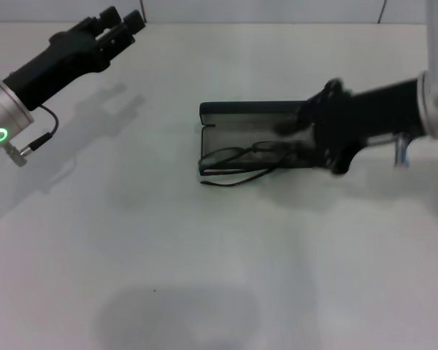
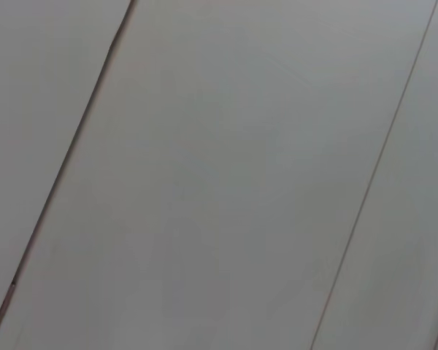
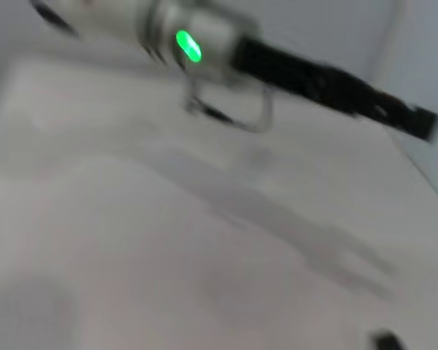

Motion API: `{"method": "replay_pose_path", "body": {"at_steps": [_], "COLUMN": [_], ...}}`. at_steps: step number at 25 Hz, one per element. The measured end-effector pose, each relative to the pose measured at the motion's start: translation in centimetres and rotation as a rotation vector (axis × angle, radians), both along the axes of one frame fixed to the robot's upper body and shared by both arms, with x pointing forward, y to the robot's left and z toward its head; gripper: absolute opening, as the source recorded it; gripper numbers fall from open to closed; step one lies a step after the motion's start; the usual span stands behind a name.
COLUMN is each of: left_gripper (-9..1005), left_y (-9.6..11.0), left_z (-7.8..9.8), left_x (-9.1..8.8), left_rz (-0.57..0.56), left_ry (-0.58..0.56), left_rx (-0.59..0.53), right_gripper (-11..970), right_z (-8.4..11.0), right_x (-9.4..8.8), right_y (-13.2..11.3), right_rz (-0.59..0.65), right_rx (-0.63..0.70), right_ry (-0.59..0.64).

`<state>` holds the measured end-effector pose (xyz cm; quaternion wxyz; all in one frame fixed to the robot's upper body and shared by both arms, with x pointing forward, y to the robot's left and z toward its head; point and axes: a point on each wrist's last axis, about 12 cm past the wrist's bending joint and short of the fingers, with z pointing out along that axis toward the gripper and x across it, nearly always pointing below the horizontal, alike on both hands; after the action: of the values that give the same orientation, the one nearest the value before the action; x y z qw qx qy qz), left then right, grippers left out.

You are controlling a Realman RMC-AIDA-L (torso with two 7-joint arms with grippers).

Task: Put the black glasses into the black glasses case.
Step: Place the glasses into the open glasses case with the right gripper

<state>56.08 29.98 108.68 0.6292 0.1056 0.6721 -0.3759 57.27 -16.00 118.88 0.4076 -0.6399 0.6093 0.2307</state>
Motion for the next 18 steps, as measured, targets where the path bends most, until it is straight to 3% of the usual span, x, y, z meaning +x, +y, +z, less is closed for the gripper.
{"method": "replay_pose_path", "body": {"at_steps": [5,9,14,18], "left_gripper": [601,601,601,601], "left_y": [-0.2,-0.3,-0.3,-0.6], "left_z": [0.5,0.5,0.4,0.5], "left_x": [0.7,0.8,0.9,1.1], "left_rz": [-0.006,-0.007,-0.006,-0.020], "left_ry": [-0.004,-0.006,-0.002,-0.003], "left_rx": [0.003,0.006,0.019,0.032], "right_gripper": [206,206,206,206], "right_z": [-4.7,-6.8,-6.8,-6.5], "right_x": [0.9,1.9,2.5,3.4], "right_y": [-0.1,0.0,-0.1,0.5], "right_rz": [-0.002,-0.049,-0.081,-0.079], "right_rx": [0.154,0.175,0.146,0.009], "right_ry": [0.116,0.134,0.089,0.064]}}
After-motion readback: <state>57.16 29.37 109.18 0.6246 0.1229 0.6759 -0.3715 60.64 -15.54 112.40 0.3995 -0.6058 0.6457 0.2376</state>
